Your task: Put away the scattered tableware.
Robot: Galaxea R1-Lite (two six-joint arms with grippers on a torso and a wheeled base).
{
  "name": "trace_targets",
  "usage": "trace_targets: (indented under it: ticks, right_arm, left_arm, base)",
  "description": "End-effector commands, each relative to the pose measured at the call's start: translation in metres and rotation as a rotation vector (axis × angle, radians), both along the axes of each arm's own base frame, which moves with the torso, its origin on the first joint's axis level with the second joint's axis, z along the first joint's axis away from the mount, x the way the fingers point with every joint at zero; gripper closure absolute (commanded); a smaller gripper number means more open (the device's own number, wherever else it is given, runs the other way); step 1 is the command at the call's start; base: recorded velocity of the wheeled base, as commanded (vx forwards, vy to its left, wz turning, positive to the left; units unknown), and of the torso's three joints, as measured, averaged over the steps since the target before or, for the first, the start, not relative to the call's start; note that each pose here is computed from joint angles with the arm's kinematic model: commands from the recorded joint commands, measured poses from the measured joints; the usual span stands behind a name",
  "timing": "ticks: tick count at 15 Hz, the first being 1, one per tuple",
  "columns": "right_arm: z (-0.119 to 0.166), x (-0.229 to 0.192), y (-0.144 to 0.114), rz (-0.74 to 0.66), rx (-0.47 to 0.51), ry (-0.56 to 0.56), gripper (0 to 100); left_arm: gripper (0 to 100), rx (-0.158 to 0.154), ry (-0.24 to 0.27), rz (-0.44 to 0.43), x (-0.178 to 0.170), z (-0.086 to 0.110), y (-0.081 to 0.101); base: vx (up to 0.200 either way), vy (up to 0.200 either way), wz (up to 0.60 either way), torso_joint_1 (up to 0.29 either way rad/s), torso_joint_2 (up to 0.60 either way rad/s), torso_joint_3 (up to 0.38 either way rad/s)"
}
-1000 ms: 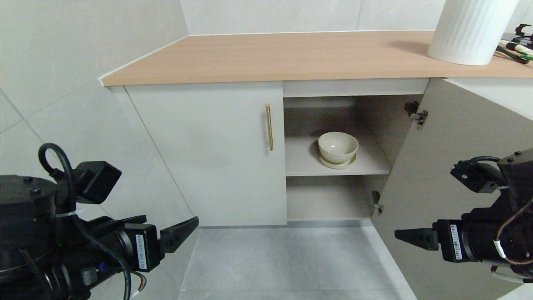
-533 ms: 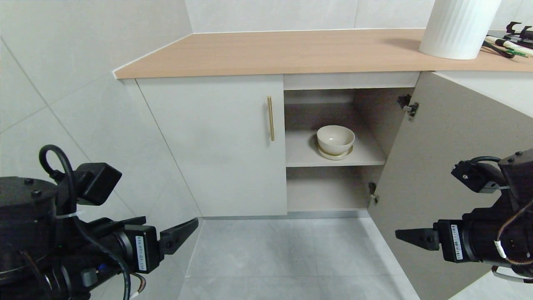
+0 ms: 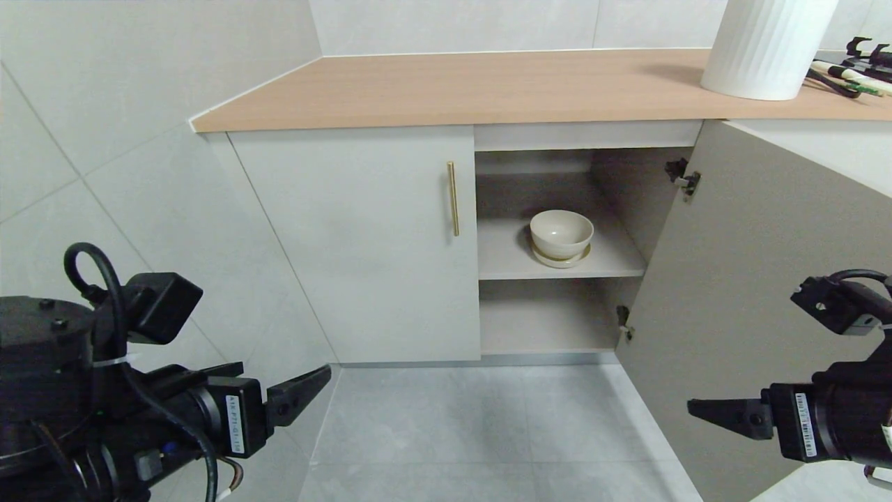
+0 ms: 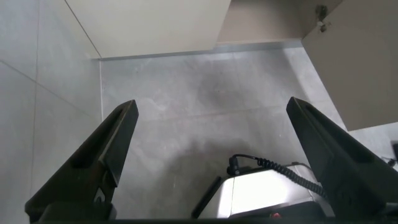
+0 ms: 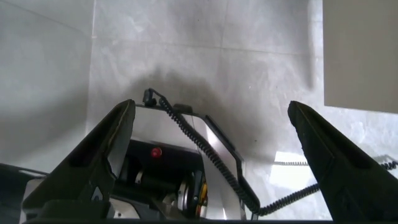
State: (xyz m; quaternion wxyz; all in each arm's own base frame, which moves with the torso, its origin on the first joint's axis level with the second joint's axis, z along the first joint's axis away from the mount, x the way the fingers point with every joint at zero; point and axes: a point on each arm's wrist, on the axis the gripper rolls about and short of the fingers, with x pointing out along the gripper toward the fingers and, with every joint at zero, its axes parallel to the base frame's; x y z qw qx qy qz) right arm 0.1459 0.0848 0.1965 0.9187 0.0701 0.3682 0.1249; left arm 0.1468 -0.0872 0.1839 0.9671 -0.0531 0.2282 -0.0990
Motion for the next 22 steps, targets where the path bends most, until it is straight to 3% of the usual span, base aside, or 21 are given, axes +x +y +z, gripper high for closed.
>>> trace_targets:
  ticks: [1,3,9,14,16,22]
  right_arm:
    - [0.002,-0.008,-0.005,0.001,0.011,-0.019,0]
    - [0.003,-0.009,-0.005,0.001,0.013,-0.021,0]
    - [0.003,-0.017,-0.013,-0.030,-0.017,-0.014,0]
    - [0.024,-0.044,-0.029,-0.020,-0.077,0.113,0]
    - [0.031,-0.054,-0.035,-0.029,-0.086,0.111,0]
    - [0.039,-0.043,-0.059,-0.288,-0.202,0.056,0]
  left_arm:
    - [0,0.002,0.001,0.002,0.000,0.000,0.000]
    - [0,0.005,0.003,0.001,0.000,-0.001,0.000]
    - [0,0.006,0.006,0.001,0.001,-0.001,0.000]
    - [0,0.008,0.008,0.001,0.000,-0.002,0.000]
    - [0,0.007,0.009,0.000,0.000,-0.002,0.000]
    - [0,0.006,0.007,0.000,0.000,-0.002,0.000]
  base:
    - [0.000,0.000,0.00,0.000,0.00,0.000]
    - [0.000,0.000,0.00,0.000,0.00,0.000]
    - [0.000,-0.200,0.00,0.002,0.00,0.002]
    - [0.000,-0.200,0.00,0.000,0.01,0.005]
    - [0.000,-0.100,0.00,0.001,0.00,-0.001]
    - [0.000,0.000,0.00,0.000,0.00,0.000]
